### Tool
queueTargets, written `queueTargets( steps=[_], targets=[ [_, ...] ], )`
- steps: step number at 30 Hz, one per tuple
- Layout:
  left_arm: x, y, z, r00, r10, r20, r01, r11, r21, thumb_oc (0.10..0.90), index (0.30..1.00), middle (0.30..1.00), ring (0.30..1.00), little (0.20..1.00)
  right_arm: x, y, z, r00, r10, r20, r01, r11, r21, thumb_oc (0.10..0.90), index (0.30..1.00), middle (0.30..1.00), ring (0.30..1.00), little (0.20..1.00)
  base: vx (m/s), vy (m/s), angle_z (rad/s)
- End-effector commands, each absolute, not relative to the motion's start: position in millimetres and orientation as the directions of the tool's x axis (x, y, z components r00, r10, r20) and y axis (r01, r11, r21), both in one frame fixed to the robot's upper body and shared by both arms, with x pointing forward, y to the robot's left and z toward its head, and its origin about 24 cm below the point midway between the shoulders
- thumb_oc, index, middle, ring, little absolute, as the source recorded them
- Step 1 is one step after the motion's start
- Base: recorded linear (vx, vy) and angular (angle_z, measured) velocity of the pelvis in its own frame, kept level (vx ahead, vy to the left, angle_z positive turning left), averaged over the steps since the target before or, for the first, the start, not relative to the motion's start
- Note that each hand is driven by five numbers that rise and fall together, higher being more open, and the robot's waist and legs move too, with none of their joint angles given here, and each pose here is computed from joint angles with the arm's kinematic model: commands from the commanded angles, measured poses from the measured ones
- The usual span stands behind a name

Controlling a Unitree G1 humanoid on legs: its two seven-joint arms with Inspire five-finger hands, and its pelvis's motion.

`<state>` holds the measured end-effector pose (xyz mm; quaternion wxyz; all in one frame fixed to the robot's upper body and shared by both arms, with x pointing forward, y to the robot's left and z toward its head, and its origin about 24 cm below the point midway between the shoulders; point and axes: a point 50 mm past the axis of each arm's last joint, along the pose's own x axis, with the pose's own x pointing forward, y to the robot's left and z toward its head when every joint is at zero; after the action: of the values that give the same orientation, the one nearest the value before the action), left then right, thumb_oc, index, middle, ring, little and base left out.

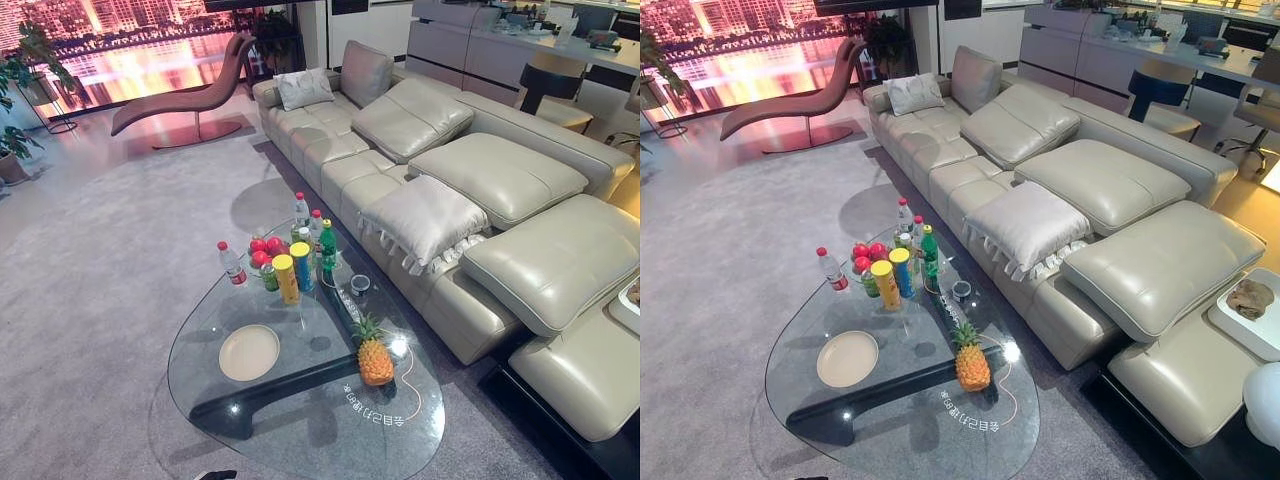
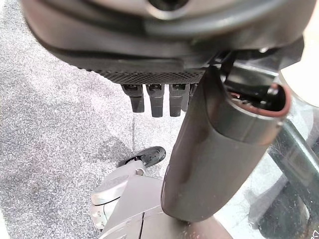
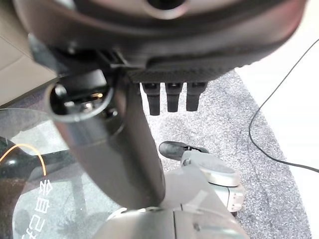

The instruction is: Pick up the fruit to the plate

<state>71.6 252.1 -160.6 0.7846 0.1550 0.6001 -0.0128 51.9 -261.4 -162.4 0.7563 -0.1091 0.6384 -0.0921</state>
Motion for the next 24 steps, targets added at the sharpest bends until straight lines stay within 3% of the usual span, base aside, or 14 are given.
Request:
queueTargets(
  steps=[1,4,8,15,20,24],
  targets=[
    [109,253,-153,0.352,0.166,-0.921,0.156,0.96,0.233,0.8,0.9,0.9,0.9,0.9,77,-268,-157,0.197,-0.298,-0.934,-0.038,0.95,-0.311,0.8,0.9,0.9,0.9,0.9,-0.04,-0.004,-0.02],
    [105,256,-153,0.344,0.18,-0.921,0.138,0.961,0.239,0.8,0.9,0.9,0.9,0.9,74,-271,-157,0.181,-0.303,-0.935,-0.05,0.947,-0.317,0.8,0.9,0.9,0.9,0.9,0.0,0.0,0.0],
    [129,258,-145,0.424,0.168,-0.89,0.094,0.969,0.228,0.8,0.9,0.9,0.9,0.9,96,-276,-150,0.24,-0.311,-0.92,-0.034,0.944,-0.328,0.8,0.9,0.9,0.9,0.9,-0.21,-0.002,-0.01],
    [138,255,-142,0.448,0.148,-0.882,0.081,0.976,0.204,0.8,0.9,0.9,0.9,0.9,105,-287,-144,0.269,-0.35,-0.897,-0.01,0.93,-0.366,0.8,0.9,0.9,0.9,0.9,-0.12,0.063,0.09],
    [163,247,-133,0.532,0.058,-0.844,0.066,0.992,0.109,0.8,0.9,0.9,0.9,0.9,135,-310,-124,0.383,-0.434,-0.815,0.087,0.896,-0.436,0.8,0.9,0.9,0.9,0.9,-0.08,0.106,0.05],
    [196,254,-115,0.646,0.105,-0.756,-0.05,0.994,0.095,0.8,0.9,0.9,0.9,0.9,174,-320,-100,0.519,-0.534,-0.667,0.267,0.843,-0.467,0.8,0.9,0.9,0.9,0.9,-0.07,0.051,0.0]
  ],
)
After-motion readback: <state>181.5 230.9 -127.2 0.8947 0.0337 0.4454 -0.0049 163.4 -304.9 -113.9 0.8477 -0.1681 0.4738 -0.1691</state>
